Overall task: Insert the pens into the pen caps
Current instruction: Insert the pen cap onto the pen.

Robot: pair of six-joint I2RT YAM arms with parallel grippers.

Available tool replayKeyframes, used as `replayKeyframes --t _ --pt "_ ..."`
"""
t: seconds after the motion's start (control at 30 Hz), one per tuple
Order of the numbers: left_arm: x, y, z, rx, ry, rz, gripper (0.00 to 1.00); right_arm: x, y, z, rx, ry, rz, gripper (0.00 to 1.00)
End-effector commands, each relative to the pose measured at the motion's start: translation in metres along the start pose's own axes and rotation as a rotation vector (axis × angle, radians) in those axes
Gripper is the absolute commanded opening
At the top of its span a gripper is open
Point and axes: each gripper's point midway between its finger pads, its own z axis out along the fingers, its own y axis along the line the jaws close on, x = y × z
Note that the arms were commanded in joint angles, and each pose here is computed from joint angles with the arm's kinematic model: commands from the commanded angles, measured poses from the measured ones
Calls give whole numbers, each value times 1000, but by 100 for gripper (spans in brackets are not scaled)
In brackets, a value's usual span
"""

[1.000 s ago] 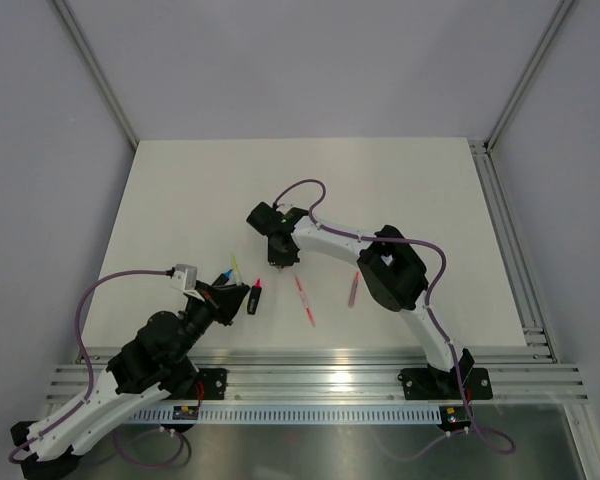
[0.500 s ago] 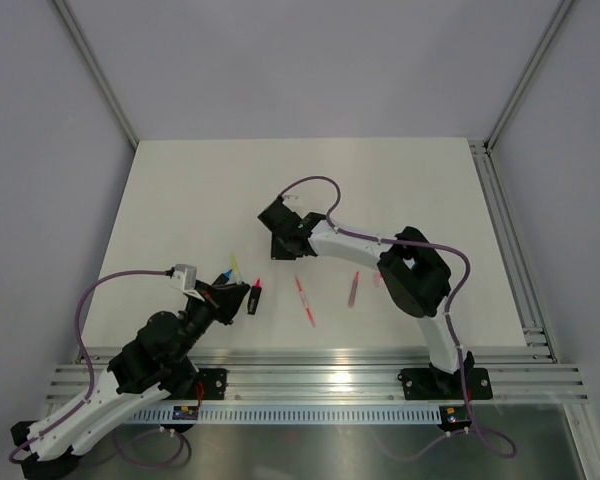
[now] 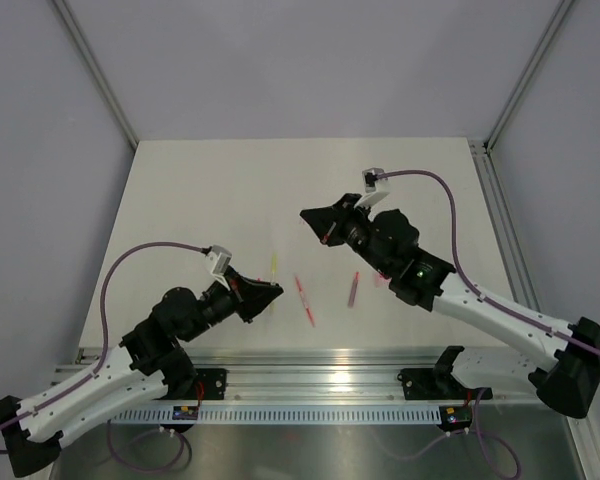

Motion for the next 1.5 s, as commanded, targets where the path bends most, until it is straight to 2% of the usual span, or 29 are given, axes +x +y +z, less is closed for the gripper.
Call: replayKeyframes --t 0.0,0.27,0.67,1.47 --pt "-45 -62 1 233 -64 4 0 -32 31 -26 -171 -126 -13 0" --pt "-63 -101 9 345 17 50 0 -44 58 -61 -336 -166 38 0" --pt "-60 -97 16 343 59 58 0 -59 77 -80 -419 -215 87 0" --pt "-63 -91 18 343 57 34 0 -35 84 -69 -422 -166 50 0"
